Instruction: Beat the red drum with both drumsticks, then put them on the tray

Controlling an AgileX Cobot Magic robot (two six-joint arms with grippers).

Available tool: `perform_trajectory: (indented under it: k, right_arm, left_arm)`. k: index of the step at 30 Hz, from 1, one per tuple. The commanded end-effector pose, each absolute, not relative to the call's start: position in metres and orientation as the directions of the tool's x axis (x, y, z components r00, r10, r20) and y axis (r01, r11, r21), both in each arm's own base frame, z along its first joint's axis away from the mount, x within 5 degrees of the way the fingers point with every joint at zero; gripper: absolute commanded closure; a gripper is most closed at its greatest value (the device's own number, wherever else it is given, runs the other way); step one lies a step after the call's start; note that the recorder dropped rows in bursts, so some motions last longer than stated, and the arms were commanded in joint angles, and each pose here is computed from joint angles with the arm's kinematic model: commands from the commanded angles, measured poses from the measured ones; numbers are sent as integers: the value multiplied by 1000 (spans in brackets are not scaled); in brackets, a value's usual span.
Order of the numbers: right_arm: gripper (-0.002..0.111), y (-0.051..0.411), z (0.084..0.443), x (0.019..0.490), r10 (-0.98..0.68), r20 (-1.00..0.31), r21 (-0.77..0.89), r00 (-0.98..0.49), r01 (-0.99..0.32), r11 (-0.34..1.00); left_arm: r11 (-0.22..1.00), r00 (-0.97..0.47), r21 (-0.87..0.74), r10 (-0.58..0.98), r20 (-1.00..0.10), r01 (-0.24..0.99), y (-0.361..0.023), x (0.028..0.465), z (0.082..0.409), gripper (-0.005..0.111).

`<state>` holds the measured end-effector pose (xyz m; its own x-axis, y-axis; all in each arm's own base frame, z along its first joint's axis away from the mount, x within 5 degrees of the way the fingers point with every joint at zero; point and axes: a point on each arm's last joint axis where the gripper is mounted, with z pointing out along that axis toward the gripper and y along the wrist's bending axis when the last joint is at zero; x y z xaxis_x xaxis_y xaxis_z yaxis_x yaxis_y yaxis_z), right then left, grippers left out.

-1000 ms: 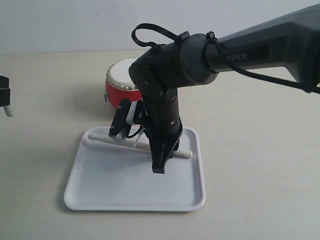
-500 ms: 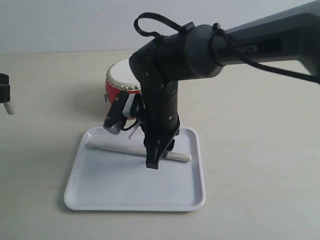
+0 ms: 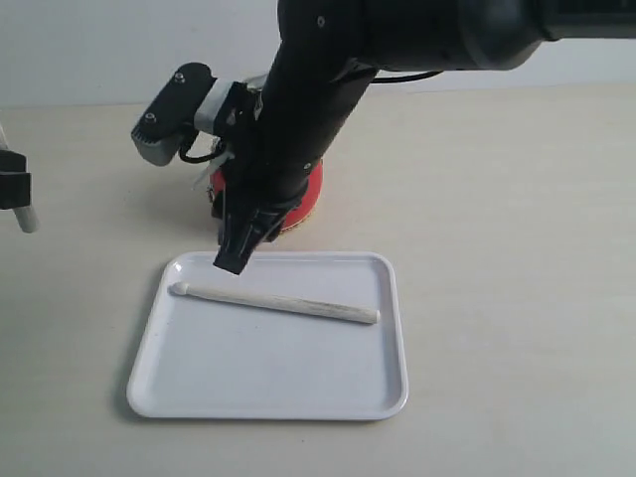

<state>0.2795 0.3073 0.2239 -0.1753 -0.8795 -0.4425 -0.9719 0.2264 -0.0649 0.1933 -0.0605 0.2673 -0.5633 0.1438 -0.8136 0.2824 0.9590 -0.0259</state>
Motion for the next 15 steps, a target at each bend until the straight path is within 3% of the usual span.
perform_trajectory:
  k: [1,5,10,15]
  right_arm:
    - [68,307,236,285,-790,-604,16,-107,-992,123]
    - [68,294,249,291,-670,-736,142,-97,-990,-12]
    - [68,272,256,300,-611,-781,228,-131,-970,-84]
    - [68,272,253,309,-508,-856,191,-98,-972,-134]
  left_arm:
    - [959,-564,-23,147,-813,283,-63,204,258,107]
    - [952,-539,12,184,-822,306,-66,212,254,107]
    - [949,-465,30,181,-867,313,-69,223,254,107]
    - [954,-441,7,144,-886,299,-72,231,251,107]
